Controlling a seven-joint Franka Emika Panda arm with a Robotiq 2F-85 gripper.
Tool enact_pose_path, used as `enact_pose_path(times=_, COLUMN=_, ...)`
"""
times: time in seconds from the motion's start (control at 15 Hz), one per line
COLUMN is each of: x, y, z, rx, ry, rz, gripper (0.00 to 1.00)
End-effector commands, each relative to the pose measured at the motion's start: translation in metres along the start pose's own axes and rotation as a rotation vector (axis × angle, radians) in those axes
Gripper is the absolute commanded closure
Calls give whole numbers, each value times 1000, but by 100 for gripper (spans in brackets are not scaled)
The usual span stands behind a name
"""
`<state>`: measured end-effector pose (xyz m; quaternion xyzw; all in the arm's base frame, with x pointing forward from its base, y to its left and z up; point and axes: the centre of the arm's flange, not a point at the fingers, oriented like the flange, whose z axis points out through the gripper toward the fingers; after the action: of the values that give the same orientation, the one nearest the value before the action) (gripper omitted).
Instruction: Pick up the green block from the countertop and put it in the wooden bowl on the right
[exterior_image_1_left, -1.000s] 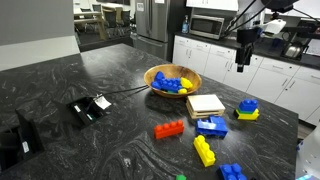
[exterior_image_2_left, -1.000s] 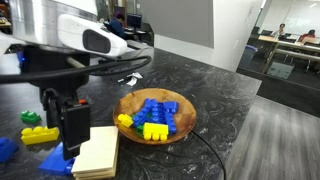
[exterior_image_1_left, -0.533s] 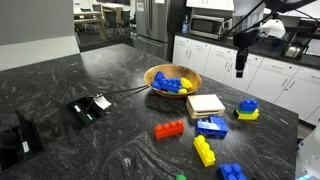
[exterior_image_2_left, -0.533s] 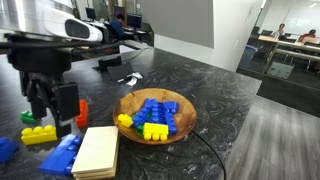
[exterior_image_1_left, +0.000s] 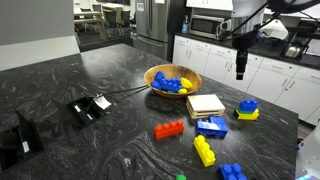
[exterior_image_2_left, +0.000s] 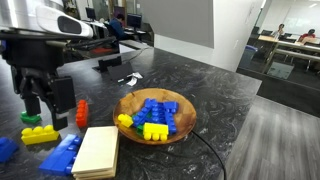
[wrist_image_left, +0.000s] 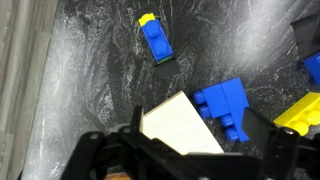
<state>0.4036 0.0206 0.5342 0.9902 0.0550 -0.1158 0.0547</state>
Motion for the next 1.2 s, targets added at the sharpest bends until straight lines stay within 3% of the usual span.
enact_pose_path(times=0.0, x=0, y=0, z=0, rx=0, ry=0, rz=0, gripper=0)
enact_pose_path(times=0.2, x=7, y=-10, z=0, rx=9, ry=14, rz=-40, gripper=0)
enact_pose_path(times=0.4, x=19, y=-42, z=0, rx=-17, ry=28, rz=-140, gripper=0)
enact_pose_path(times=0.73, x=40, y=-115, z=-2, rx=-35, ry=141, rz=-401, gripper=0)
enact_pose_path(times=0.93, x=42, y=-142, z=-6, rx=-20, ry=217, rz=-551, gripper=0)
enact_pose_path(times=1.07, x=38, y=-135, z=-8, rx=-7, ry=243, rz=-560, gripper=0)
enact_pose_path(times=1.13, x=39, y=-145, z=-6, rx=-37, ry=217, rz=-526, gripper=0)
